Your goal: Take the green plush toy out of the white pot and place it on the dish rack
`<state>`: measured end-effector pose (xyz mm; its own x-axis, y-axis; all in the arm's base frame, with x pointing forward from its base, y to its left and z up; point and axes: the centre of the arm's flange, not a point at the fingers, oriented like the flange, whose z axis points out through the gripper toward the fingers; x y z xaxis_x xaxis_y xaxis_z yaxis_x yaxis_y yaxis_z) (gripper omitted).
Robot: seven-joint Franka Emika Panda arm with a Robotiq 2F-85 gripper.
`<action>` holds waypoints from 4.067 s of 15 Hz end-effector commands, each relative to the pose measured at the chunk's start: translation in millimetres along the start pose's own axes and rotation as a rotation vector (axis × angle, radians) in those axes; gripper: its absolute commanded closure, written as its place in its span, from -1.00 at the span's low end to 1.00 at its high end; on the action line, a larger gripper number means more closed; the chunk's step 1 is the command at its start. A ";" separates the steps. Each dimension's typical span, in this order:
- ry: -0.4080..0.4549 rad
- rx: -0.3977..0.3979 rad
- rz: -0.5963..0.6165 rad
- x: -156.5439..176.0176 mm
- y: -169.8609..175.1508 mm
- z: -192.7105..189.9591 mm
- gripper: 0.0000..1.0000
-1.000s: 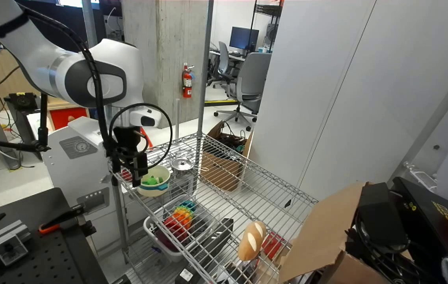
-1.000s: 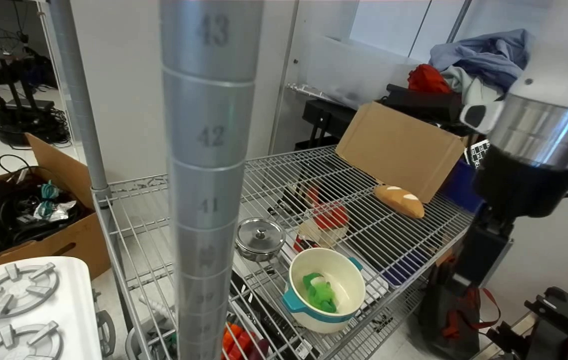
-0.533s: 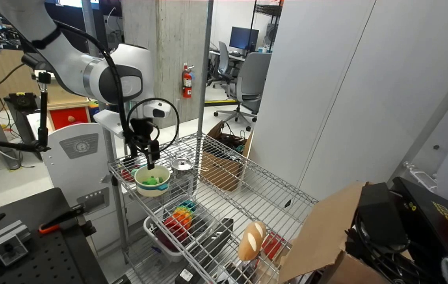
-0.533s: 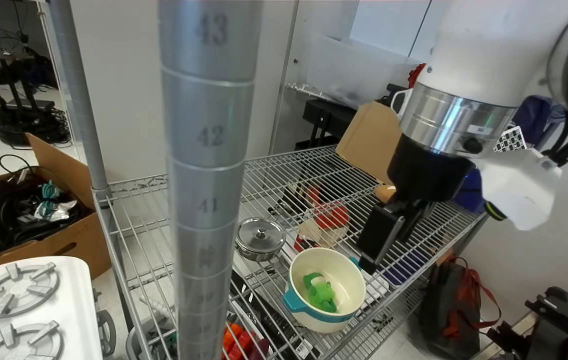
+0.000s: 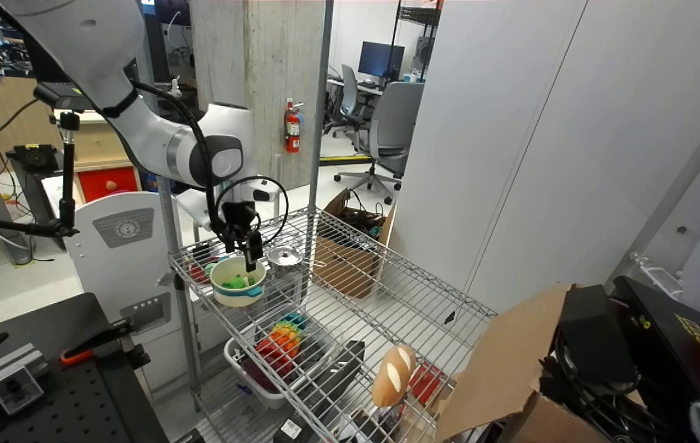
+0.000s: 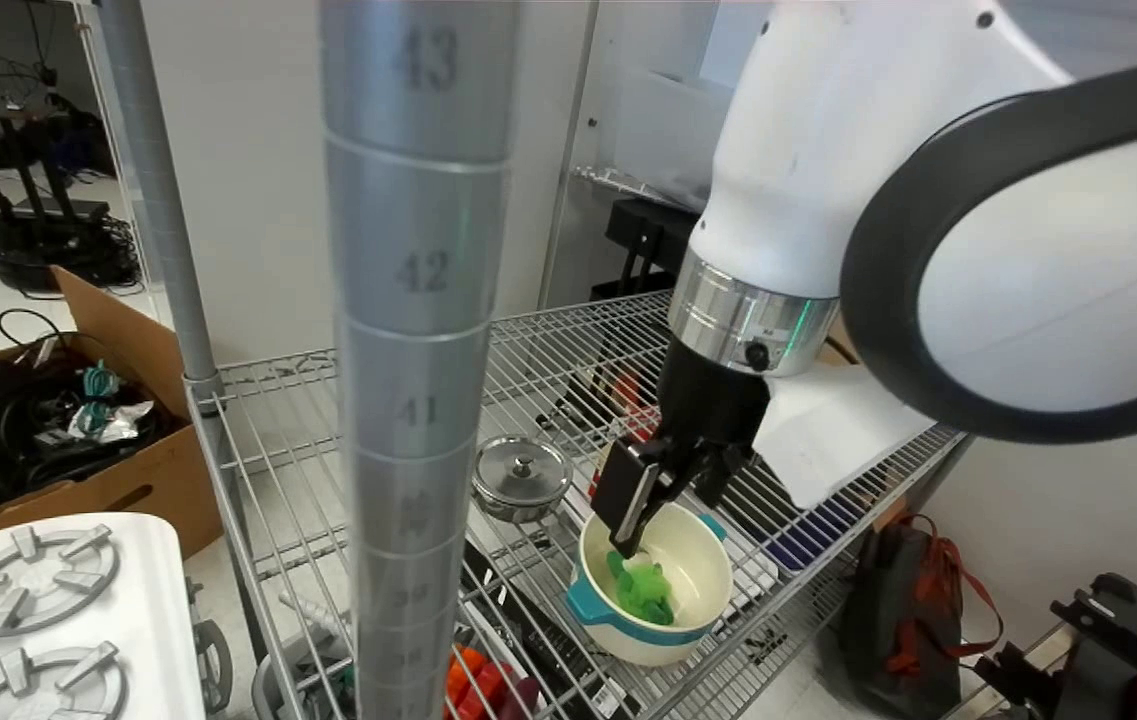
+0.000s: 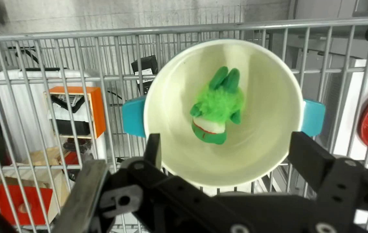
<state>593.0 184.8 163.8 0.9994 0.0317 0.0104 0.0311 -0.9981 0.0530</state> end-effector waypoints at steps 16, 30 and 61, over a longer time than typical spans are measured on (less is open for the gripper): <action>-0.025 0.012 0.085 7.8 -8.4 1.5 -1.00; -0.098 -0.016 0.120 0.3 7.9 -19.3 -0.42; -0.110 -0.066 0.039 6.2 -36.8 49.5 0.94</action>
<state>620.5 227.7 95.4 0.9937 -0.0211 -0.1105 -0.0099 -0.9949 0.1007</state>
